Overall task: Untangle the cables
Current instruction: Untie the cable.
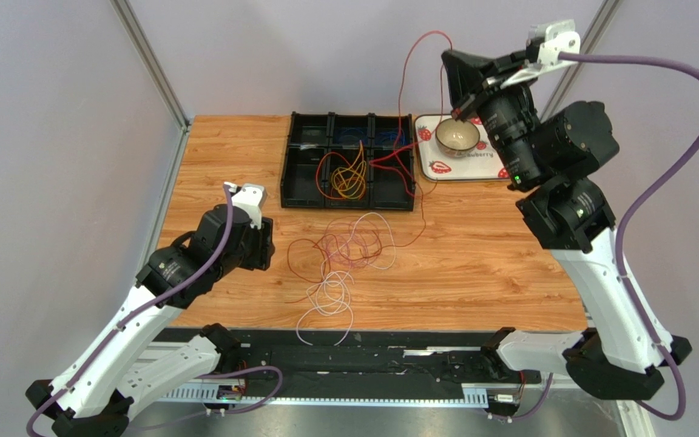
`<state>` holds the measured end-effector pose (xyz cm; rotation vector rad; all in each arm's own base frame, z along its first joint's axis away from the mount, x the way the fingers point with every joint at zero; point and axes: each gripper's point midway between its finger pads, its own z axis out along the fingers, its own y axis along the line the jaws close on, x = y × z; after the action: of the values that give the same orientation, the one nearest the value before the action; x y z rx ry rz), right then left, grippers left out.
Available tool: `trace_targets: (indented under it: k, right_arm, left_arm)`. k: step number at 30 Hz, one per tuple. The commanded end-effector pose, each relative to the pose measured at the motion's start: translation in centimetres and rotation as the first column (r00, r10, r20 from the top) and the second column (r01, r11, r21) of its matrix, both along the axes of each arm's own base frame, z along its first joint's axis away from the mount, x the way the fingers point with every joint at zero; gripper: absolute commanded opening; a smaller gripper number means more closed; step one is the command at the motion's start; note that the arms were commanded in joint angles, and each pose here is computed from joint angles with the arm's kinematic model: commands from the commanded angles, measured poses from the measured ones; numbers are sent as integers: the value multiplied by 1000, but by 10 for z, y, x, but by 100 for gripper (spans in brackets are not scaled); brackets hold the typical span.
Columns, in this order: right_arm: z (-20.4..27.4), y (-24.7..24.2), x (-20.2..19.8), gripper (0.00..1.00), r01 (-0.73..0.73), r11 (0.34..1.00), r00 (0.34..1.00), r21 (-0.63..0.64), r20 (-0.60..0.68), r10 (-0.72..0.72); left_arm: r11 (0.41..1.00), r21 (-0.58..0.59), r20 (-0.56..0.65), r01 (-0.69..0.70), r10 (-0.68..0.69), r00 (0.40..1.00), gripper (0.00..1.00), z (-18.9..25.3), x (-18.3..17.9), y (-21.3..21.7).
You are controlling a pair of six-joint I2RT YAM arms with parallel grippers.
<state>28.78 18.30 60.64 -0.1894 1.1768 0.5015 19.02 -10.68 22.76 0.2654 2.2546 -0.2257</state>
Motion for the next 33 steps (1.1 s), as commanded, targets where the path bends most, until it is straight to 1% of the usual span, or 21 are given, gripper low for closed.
trace_targets:
  k: [1,3,5,6,8,9,12,15,16,17,21,27,30,33]
  right_arm:
    - [66,-10,3,0,70,997,981,24,181,-73]
    - [88,-7,13,0,70,997,972,43,222,-77]
    - [97,-1,21,0,57,998,966,24,250,-61]
    - [110,0,24,0,58,998,958,40,280,-67]
    - [119,0,31,0,68,997,948,45,309,-79]
    - [118,6,42,0,67,997,947,38,312,-75]
    - [131,-7,47,0,83,993,925,86,363,-109]
    - [131,-14,65,0,83,990,918,111,378,-119]
    - [124,-13,77,0,91,990,923,110,364,-125]
    - [129,-23,81,0,104,985,913,137,379,-149]
    - [109,-23,115,0,107,985,932,137,331,-147]
    - [63,-16,164,0,133,988,958,82,245,-149]
    - [44,-19,183,0,143,987,968,74,199,-155]
    - [28,-20,194,0,138,988,976,70,163,-148]
  left_arm:
    - [1000,-10,24,-22,22,999,54,4,1,3]
    - [1000,-16,32,-27,27,999,54,5,0,4]
    - [999,-19,38,-31,32,999,54,7,0,5]
    - [999,-21,39,-30,31,999,55,7,0,5]
    - [999,-21,40,-31,32,999,55,7,0,6]
    - [999,-21,40,-30,31,999,55,7,0,6]
    - [999,-21,41,-35,35,999,55,7,0,6]
    - [999,-19,42,-41,42,998,55,7,0,7]
    - [999,-17,43,-41,42,998,55,7,1,7]
    - [999,-17,41,-42,43,998,55,6,1,7]
    - [999,-12,35,-42,43,998,54,5,1,7]
    - [999,-3,28,-50,50,998,55,3,2,8]
    - [999,2,25,-51,51,998,55,2,3,7]
    - [999,7,21,-54,54,998,55,1,3,8]
